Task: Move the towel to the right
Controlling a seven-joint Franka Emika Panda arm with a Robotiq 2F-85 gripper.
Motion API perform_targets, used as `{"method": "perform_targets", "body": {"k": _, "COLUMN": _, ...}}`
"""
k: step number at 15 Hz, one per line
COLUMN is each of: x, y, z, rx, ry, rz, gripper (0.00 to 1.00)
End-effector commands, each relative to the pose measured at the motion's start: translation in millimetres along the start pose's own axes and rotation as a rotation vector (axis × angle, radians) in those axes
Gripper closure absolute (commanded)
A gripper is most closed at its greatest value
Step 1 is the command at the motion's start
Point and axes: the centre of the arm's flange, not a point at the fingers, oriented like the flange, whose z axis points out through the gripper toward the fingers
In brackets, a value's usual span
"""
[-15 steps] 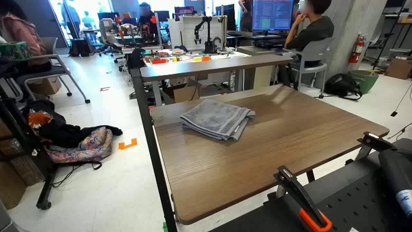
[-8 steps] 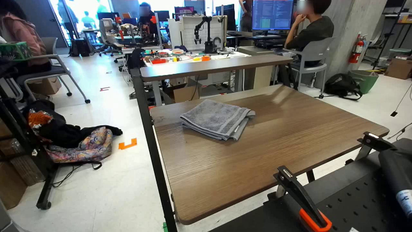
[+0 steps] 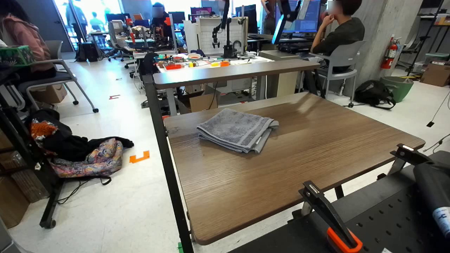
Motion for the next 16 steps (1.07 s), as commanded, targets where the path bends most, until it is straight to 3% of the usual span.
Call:
{"method": "perform_targets", "body": {"k": 1, "x": 31, "y": -13, "z": 56, "rx": -0.05, "ry": 0.049, "rz": 0.043, "gripper": 0.0}}
{"method": "perform_targets", "body": {"k": 8, "x": 73, "y": -9, "z": 161, "rx": -0.19, "ry": 0.083, "rz": 0.156, "gripper": 0.0}}
{"method": "perform_targets", "body": {"k": 16, "x": 93, "y": -8, "z": 226, "rx": -0.237, "ry": 0.047, "rz": 0.219, "gripper": 0.0}}
